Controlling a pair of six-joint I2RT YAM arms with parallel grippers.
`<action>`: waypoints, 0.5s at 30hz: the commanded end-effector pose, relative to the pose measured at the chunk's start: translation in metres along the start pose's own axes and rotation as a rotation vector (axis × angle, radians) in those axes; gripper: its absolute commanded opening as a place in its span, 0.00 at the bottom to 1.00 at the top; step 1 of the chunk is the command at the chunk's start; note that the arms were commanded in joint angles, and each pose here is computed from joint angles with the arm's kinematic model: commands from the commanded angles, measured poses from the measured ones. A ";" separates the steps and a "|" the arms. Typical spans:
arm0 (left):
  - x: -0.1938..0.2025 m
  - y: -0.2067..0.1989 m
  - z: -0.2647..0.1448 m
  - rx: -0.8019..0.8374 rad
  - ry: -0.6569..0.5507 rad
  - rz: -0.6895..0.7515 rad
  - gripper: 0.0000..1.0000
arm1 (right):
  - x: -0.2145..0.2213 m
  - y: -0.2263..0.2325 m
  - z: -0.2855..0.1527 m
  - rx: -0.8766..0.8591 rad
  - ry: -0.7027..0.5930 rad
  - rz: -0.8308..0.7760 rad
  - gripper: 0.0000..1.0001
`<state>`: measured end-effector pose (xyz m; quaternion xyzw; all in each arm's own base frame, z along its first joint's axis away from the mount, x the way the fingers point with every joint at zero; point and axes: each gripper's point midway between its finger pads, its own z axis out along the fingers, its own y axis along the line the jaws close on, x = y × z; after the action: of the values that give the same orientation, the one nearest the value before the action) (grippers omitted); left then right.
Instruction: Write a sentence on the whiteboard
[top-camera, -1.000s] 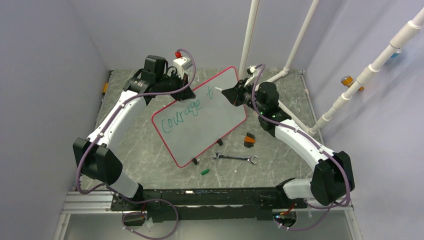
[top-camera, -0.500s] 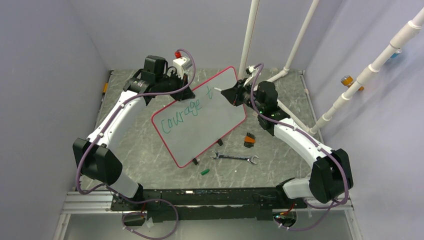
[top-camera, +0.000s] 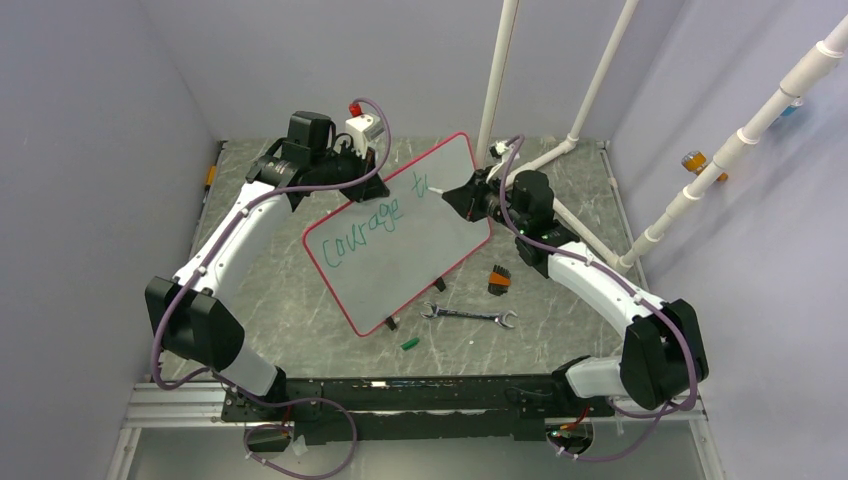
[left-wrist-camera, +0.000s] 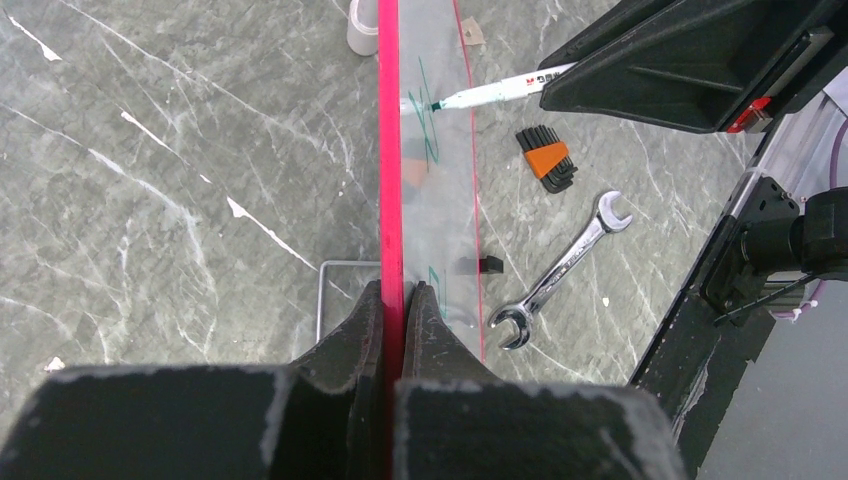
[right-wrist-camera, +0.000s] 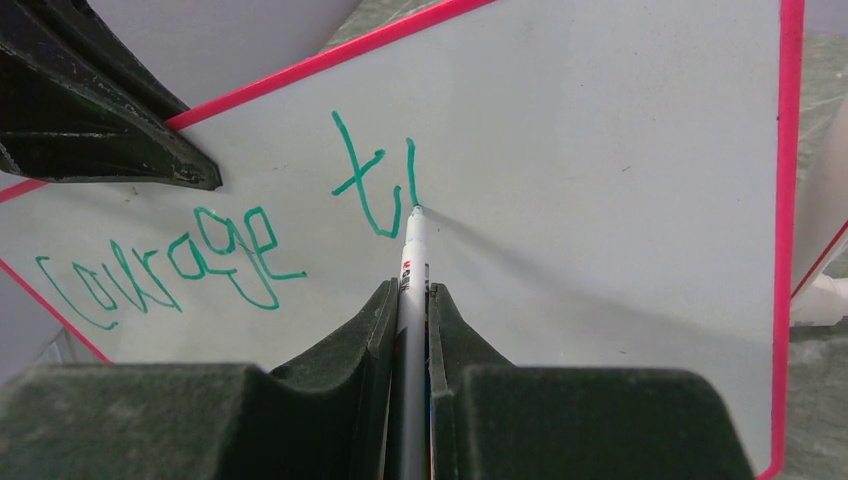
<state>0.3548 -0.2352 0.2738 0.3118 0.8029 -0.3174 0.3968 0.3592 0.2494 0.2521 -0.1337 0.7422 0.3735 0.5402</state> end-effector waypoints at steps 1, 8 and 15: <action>0.022 0.012 -0.003 -0.064 0.076 0.082 0.00 | -0.023 -0.002 -0.003 0.039 -0.056 -0.031 0.00; 0.023 0.010 -0.001 -0.053 0.079 0.078 0.00 | -0.033 -0.007 0.003 0.066 -0.068 -0.062 0.00; 0.023 0.008 -0.001 -0.049 0.079 0.079 0.00 | -0.047 -0.001 0.010 0.041 -0.089 -0.065 0.00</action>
<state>0.3547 -0.2345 0.2739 0.3110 0.8037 -0.3157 0.3971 0.3720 0.2456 0.2624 -0.1284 0.7449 0.3498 0.5534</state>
